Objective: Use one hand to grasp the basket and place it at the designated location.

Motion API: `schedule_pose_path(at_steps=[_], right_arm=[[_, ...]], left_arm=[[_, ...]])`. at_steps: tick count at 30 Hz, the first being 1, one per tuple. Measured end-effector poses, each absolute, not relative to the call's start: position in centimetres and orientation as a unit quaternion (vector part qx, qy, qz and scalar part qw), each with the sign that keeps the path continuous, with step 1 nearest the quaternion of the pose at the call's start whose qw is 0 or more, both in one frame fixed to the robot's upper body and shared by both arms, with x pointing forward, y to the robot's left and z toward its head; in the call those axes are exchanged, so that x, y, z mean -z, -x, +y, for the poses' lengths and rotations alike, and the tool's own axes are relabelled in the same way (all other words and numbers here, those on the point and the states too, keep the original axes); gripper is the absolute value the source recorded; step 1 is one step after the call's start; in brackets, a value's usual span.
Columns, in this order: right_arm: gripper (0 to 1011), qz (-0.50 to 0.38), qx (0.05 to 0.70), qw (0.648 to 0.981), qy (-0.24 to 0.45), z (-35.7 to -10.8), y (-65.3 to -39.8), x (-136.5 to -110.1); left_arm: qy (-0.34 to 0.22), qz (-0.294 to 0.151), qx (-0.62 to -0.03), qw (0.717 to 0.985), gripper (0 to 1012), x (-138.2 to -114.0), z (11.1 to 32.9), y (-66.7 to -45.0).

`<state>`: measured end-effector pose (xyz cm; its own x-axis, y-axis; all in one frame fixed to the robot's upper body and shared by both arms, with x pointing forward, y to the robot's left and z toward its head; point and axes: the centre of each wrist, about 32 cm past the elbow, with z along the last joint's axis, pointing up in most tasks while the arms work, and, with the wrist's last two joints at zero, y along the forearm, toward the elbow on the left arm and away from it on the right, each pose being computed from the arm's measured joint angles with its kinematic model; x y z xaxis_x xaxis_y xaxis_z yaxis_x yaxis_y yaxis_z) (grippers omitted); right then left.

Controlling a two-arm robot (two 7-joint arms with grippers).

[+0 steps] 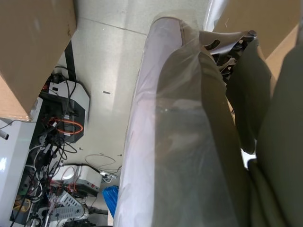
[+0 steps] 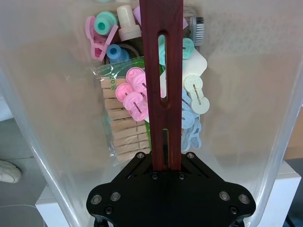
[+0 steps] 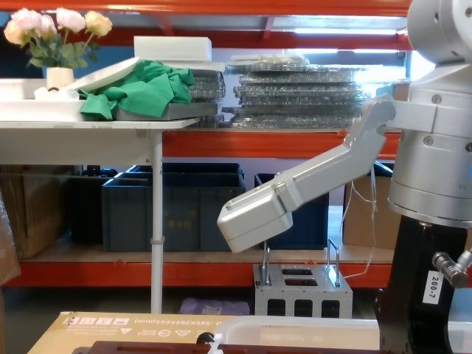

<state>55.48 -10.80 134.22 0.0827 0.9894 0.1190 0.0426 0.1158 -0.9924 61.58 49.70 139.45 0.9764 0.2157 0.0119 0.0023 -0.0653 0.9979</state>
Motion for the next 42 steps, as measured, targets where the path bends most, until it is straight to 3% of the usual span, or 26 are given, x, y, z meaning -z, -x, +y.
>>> schedule_pose_path(at_steps=[42], right_arm=[[0,-0.513,-0.451,0.538,0.494,-10.3,-56.7,-133.8]], left_arm=[[-0.726,0.075,-0.078,0.680,0,-139.4,49.7,-61.6]])
